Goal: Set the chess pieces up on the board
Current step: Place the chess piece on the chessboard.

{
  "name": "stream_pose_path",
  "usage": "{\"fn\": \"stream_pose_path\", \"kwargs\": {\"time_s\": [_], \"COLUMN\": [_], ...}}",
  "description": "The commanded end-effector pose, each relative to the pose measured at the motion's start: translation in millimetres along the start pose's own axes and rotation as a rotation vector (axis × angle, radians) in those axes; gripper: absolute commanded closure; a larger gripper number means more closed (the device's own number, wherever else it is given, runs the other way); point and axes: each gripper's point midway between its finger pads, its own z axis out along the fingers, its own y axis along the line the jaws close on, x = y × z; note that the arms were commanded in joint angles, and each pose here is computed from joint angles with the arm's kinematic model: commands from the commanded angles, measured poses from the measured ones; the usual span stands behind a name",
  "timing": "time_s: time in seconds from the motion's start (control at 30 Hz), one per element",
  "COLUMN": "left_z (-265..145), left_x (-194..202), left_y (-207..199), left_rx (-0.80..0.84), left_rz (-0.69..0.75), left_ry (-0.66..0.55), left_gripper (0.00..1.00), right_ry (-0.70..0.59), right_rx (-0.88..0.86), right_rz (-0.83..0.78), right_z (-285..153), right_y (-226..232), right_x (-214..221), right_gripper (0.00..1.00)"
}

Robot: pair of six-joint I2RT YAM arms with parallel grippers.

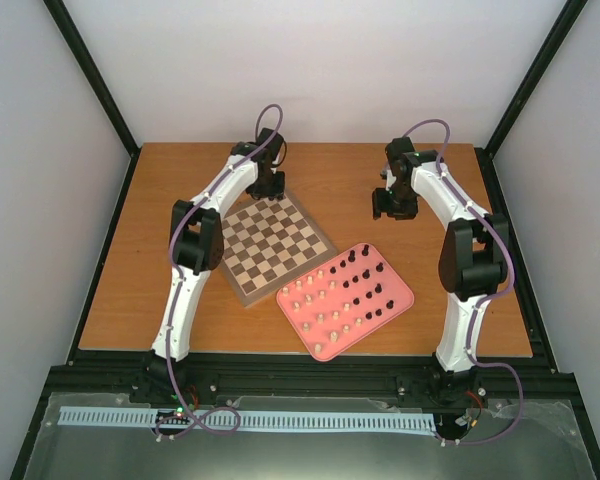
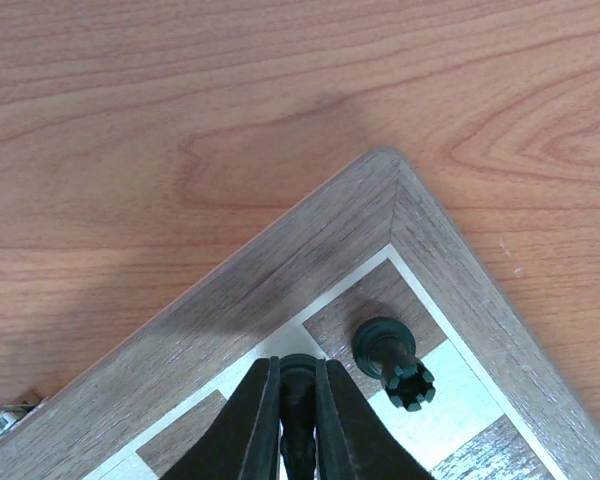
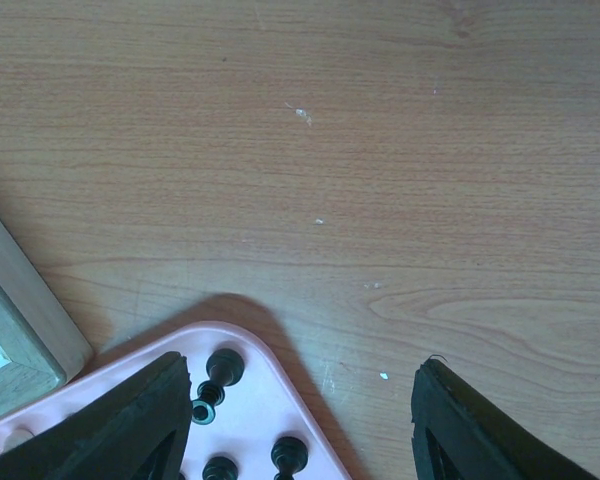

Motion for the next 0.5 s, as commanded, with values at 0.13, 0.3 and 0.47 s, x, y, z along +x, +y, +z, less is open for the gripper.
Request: {"fn": "stream_pose_path", "kwargs": {"time_s": [0.13, 0.3, 0.47], "left_z": [-0.7, -2.1, -1.4], "left_x": [-4.7, -0.7, 2.1], "left_y": [0.2, 2.8, 2.1], "left_rx": [-0.006, -0.017, -0.011], "left_rz": [-0.003, 0.005, 0.004], "left_ry": [-0.007, 0.006, 0.014], "left_gripper": [0.88, 0.88, 0.87], "right_ry": [0.006, 0.006, 0.008], "right_rx": [0.005, 0.003, -0.001], "right_rz": [-0.005, -0.004, -0.004], "right_z": [1.5, 2.1, 2.8], "right_y": [-2.8, -2.6, -2.1], "right_x": [-3.3, -2.8, -2.4], "right_gripper": [0.39, 0.39, 0.39]}}
